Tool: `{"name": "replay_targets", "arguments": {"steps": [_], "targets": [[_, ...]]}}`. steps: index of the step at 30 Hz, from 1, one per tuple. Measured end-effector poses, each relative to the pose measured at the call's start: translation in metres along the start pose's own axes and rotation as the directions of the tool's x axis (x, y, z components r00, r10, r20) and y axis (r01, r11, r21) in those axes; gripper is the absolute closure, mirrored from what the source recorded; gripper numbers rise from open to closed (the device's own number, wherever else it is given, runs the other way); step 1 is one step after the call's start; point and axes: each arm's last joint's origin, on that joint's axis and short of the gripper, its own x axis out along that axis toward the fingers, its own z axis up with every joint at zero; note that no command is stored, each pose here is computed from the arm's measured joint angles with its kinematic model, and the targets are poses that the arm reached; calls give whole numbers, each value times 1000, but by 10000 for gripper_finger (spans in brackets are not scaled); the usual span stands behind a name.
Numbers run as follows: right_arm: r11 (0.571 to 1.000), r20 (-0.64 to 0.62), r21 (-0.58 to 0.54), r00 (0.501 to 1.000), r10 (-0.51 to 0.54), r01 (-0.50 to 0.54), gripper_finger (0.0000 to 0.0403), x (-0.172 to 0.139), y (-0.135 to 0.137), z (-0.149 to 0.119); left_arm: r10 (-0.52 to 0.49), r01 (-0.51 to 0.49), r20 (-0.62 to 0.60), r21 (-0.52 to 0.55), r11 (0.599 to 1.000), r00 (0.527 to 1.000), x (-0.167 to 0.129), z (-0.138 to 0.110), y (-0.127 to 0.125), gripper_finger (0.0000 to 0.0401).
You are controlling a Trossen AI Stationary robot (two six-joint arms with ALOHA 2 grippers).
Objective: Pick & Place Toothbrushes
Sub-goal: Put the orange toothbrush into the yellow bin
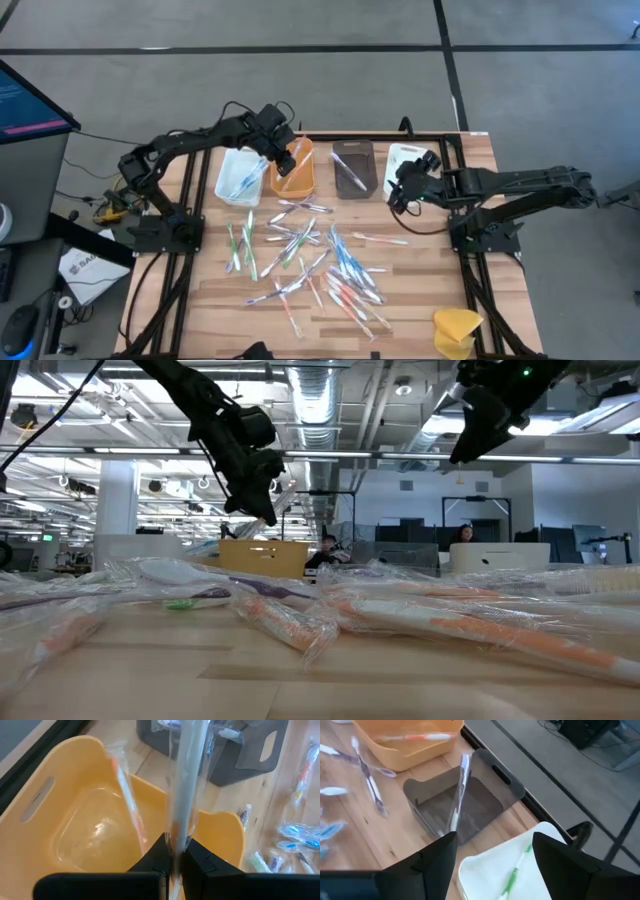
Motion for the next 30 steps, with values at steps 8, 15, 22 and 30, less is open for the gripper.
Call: {"name": "replay_targets", "arguments": {"steps": [8, 15, 22, 30], "targets": [[1000, 6, -16, 1000, 13, -13, 148, 6, 9, -13, -6, 6, -3, -23, 1000, 1000, 1, 0, -4, 389], [998, -7, 39, 999, -52, 52, 148, 7, 4, -17, -5, 3, -36, -59, 998, 999, 12, -16, 0, 383], [998, -3, 45, 999, -49, 49, 148, 7, 5, -16, -5, 4, -24, -55, 998, 1000, 18, -22, 2, 370], [998, -3, 46, 999, -48, 48, 148, 7, 5, -16, -5, 5, 5, -38, 999, 1000, 20, -21, 2, 343]]}}
